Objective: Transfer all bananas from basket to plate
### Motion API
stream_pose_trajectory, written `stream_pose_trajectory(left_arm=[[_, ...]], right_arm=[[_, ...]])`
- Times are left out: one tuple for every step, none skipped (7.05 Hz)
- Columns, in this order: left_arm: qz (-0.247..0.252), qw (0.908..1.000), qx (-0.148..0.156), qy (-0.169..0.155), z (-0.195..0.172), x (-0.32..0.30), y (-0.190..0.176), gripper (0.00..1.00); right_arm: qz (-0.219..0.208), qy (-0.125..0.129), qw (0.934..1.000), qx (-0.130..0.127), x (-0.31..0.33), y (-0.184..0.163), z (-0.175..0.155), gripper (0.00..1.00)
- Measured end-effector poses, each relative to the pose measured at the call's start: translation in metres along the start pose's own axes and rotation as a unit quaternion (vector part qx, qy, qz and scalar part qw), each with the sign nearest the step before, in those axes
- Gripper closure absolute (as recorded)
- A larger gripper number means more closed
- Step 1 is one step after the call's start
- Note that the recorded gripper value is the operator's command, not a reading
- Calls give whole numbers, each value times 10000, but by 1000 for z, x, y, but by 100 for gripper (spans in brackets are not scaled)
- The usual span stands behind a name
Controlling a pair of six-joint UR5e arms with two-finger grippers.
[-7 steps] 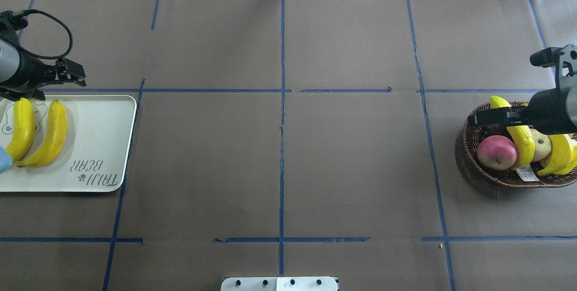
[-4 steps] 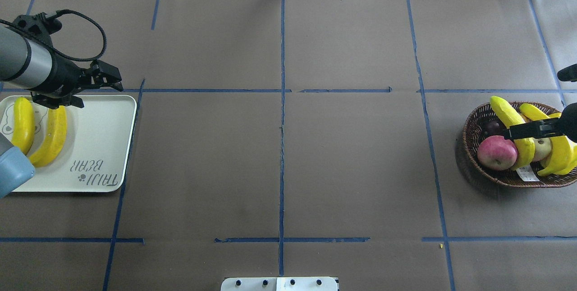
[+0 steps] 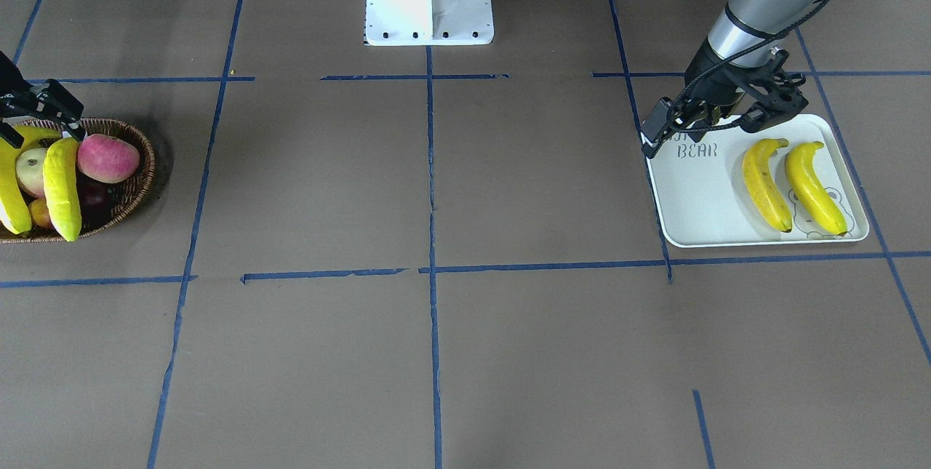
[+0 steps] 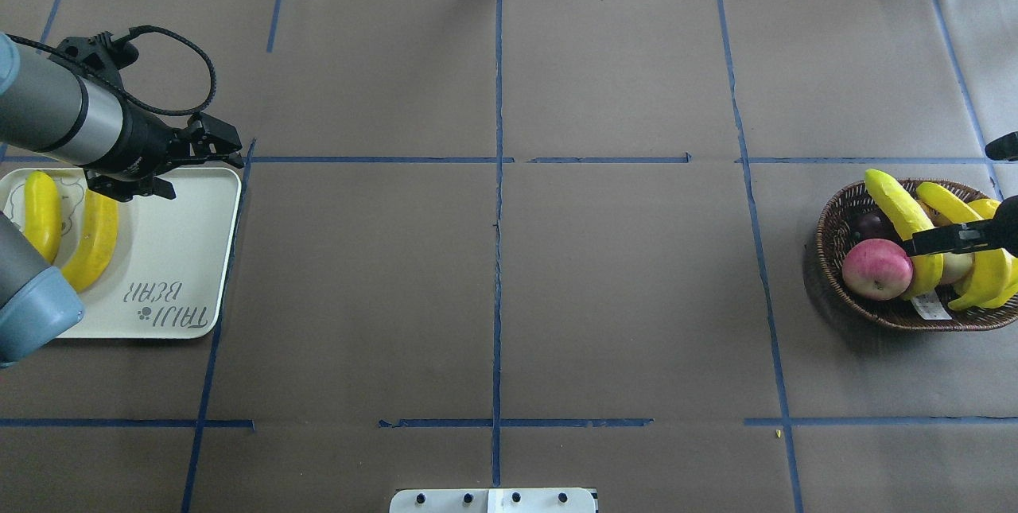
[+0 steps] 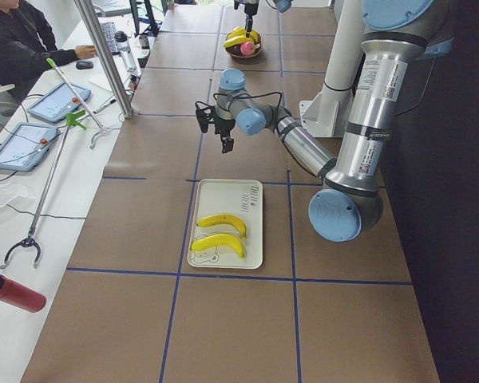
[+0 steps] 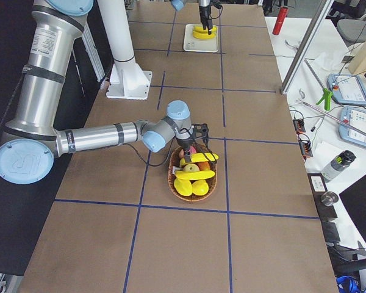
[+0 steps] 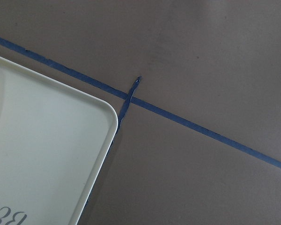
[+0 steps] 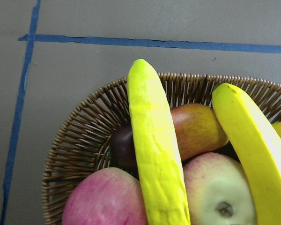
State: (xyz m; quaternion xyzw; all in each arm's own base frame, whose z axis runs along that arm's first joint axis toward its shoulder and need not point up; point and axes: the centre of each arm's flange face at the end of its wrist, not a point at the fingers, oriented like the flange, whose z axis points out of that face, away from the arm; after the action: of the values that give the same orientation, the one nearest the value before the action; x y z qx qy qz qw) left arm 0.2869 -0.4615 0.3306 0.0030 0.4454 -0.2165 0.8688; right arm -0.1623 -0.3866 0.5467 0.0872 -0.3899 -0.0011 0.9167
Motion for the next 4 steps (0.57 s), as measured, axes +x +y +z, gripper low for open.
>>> stream_pose_trajectory(left_arm=[[2, 10000, -1, 4, 0, 1, 0, 1], [3, 10000, -1, 7, 0, 1, 0, 1], [4, 10000, -1, 9, 0, 1, 1, 1], [3, 10000, -2, 6, 0, 1, 1, 1]], right_arm=[[27, 36, 10000, -44, 4, -2, 9, 7], [38, 48, 10000, -62, 4, -8, 16, 23], [41, 54, 9999, -74, 4, -12, 21, 45], [40, 54, 9999, -80, 4, -14, 23, 72]])
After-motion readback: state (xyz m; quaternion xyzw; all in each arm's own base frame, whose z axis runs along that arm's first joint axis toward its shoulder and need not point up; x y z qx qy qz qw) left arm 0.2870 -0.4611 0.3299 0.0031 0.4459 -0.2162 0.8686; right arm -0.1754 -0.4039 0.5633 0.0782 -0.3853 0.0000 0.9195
